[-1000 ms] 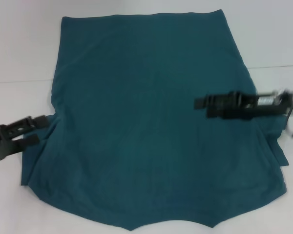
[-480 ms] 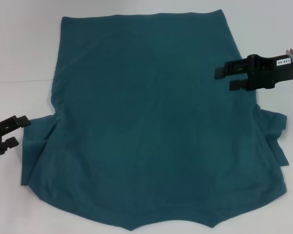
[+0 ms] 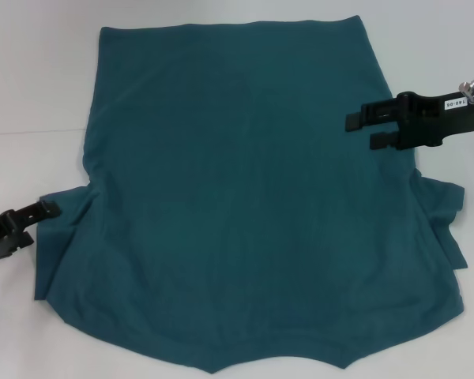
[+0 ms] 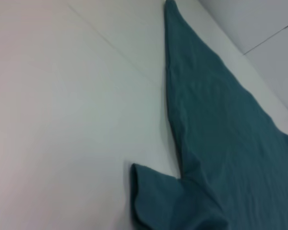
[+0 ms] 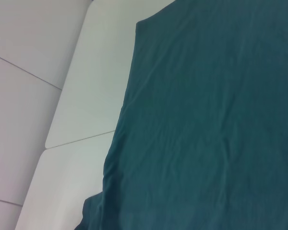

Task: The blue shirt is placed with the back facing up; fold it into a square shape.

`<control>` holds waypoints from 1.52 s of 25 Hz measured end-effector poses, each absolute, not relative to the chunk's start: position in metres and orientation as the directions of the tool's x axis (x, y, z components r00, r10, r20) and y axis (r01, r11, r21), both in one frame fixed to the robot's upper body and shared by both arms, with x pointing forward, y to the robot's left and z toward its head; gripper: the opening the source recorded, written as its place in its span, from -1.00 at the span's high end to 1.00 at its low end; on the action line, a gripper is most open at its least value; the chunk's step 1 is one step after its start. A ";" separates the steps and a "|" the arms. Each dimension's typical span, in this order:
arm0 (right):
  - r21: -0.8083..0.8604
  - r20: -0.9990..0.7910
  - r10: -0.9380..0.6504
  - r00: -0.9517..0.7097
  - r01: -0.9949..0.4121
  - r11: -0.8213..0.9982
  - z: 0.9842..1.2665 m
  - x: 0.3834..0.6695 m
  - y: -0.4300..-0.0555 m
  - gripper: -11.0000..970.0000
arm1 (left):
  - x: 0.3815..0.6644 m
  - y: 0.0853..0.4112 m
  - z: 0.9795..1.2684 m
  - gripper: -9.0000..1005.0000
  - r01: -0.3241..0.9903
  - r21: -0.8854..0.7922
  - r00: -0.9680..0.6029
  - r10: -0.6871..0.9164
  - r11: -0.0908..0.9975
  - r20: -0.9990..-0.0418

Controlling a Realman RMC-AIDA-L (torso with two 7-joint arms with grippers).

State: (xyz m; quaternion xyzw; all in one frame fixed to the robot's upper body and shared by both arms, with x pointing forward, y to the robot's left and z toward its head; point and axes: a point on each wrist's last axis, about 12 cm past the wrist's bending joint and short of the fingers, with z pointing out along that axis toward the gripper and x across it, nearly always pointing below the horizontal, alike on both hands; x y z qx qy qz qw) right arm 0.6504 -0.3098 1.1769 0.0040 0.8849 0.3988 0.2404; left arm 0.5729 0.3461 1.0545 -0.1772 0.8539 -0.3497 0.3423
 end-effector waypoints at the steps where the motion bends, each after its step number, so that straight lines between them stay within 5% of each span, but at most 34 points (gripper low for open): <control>1: 0.708 -0.422 0.199 -0.884 -0.184 0.682 1.177 0.650 -0.310 -0.57 | 0.574 0.345 1.054 -0.83 -0.066 -0.713 -0.704 -0.539 0.698 -0.462; 22: 0.714 -0.419 0.219 -0.881 -0.171 0.679 1.176 0.648 -0.317 -0.57 | 0.572 0.335 1.051 -0.72 -0.054 -0.719 -0.746 -0.506 0.693 -0.432; 32: 0.726 -0.418 0.241 -0.876 -0.163 0.668 1.177 0.648 -0.320 -0.57 | 0.575 0.336 1.052 -0.31 -0.064 -0.717 -0.743 -0.512 0.694 -0.430; 38: 0.731 -0.413 0.246 -0.877 -0.158 0.664 1.176 0.647 -0.321 -0.57 | 0.575 0.336 1.051 0.32 -0.072 -0.708 -0.749 -0.507 0.703 -0.427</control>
